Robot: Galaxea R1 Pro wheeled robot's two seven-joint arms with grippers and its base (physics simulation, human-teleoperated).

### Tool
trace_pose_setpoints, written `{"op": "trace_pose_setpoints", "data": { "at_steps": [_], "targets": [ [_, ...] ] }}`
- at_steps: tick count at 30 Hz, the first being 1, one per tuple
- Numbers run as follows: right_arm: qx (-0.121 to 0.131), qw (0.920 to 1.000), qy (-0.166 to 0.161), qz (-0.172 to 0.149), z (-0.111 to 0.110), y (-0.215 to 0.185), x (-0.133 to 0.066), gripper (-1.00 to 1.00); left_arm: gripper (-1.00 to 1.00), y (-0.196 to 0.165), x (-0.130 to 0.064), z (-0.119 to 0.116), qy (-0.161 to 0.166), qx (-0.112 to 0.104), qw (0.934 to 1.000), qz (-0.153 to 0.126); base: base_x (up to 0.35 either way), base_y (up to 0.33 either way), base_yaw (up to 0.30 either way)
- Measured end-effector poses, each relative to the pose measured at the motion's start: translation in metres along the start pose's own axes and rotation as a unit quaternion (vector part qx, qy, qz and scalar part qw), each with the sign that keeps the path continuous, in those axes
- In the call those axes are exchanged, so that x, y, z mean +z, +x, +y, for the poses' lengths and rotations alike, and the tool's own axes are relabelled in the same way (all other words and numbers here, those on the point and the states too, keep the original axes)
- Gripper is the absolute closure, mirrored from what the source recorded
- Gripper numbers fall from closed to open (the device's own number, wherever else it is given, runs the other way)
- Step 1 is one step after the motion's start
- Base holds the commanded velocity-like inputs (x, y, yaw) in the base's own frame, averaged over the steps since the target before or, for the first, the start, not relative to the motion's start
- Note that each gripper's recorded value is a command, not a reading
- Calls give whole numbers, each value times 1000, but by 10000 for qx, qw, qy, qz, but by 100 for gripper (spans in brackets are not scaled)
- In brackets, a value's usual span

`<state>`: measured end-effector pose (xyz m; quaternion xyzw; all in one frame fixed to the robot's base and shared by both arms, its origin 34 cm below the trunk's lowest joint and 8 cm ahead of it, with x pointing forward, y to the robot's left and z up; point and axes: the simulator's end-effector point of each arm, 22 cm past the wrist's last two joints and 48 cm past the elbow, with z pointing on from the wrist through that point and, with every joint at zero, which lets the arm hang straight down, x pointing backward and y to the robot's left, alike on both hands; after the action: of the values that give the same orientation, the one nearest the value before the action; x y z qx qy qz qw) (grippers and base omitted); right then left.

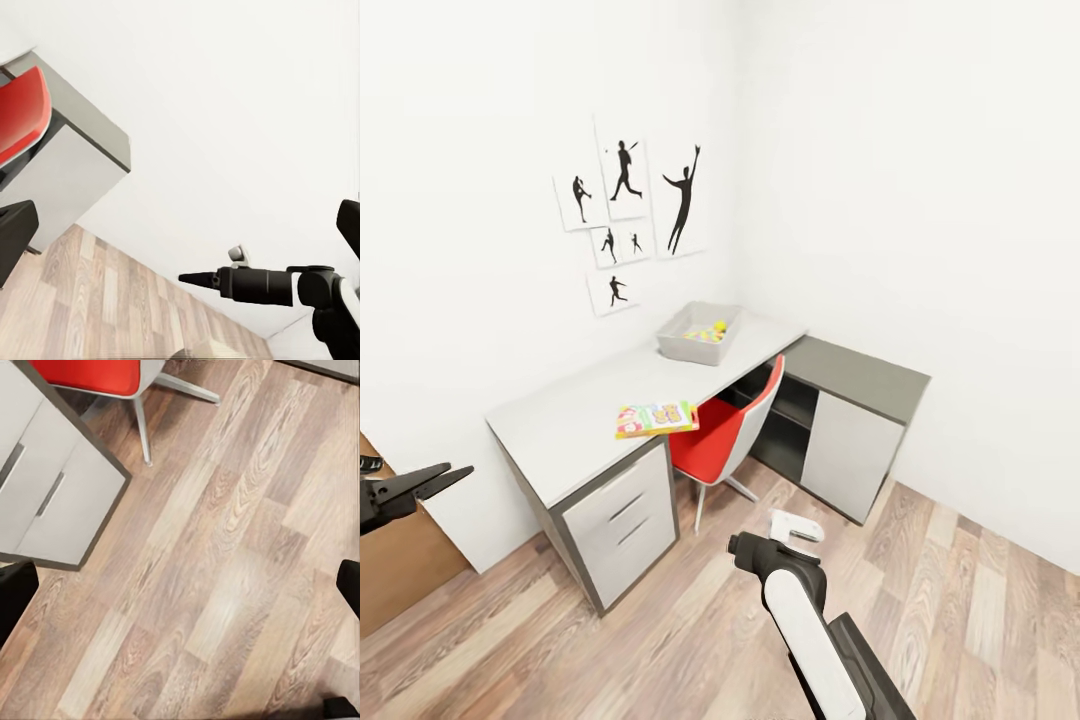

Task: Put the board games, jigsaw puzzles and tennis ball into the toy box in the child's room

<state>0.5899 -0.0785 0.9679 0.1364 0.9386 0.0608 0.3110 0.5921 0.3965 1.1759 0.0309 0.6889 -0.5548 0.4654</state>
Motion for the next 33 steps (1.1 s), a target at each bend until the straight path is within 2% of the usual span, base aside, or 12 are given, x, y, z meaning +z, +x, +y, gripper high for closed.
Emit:
{"op": "trace_pose_setpoints", "data": {
  "at_steps": [12, 33],
  "targets": [
    [2, 10000, 9, 27, -1, 2, 2, -100, -100, 1, 0, 3, -14, -23, 10000, 10, 1, 1, -234],
    [-39, 10000, 48, 47, -3, 4, 4, -100, -100, 1, 0, 3, -14, -22, 10000, 10, 0, 0, -12]
  ]
}}
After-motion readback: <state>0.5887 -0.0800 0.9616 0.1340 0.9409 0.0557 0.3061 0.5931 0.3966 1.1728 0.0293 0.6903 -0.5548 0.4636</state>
